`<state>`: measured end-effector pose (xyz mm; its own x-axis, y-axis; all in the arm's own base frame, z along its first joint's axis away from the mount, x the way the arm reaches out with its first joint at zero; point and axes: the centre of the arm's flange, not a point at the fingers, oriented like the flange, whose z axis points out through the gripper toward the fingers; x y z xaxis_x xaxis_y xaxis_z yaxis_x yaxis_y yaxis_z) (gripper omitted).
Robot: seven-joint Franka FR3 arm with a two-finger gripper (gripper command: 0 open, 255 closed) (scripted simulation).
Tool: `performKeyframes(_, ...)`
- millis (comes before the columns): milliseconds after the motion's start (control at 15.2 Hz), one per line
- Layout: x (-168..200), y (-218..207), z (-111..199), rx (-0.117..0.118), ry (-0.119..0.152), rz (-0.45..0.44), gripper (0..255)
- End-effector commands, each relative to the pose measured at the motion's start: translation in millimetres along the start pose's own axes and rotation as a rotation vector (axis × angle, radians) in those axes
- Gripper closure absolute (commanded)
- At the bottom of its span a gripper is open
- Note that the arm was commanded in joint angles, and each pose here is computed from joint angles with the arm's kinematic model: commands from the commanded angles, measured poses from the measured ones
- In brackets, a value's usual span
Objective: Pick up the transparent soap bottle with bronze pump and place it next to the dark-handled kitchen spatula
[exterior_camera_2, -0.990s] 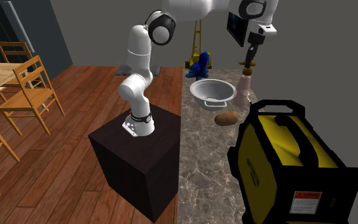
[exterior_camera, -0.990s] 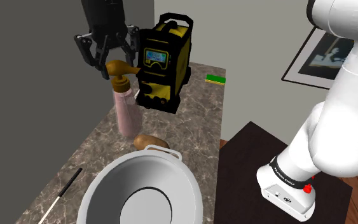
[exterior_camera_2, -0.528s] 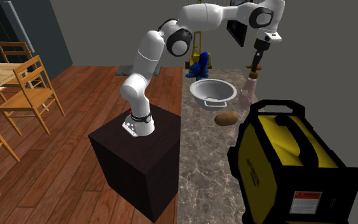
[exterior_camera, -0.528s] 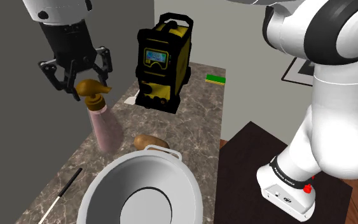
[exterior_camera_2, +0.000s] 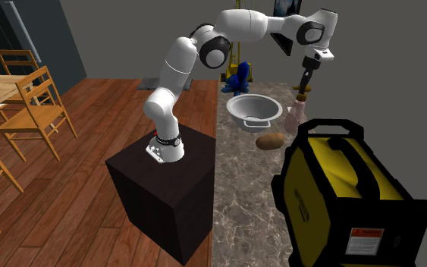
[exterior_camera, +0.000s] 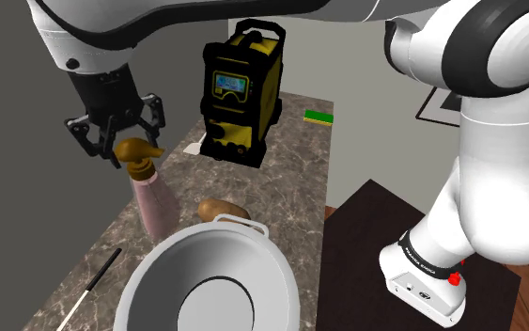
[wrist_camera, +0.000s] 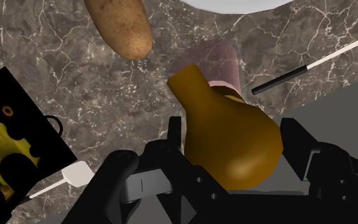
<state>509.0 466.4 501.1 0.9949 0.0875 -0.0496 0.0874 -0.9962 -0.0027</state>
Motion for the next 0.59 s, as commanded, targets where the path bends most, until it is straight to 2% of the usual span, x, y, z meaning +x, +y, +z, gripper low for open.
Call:
performKeyframes(0,0.4,0.0,10.3,0.001,0.001,0.0,255)
performKeyframes(264,1.6,0.0,35.1,0.001,0.001,0.0,255)
performKeyframes(528,1.6,0.0,35.1,0.001,0.001,0.0,255)
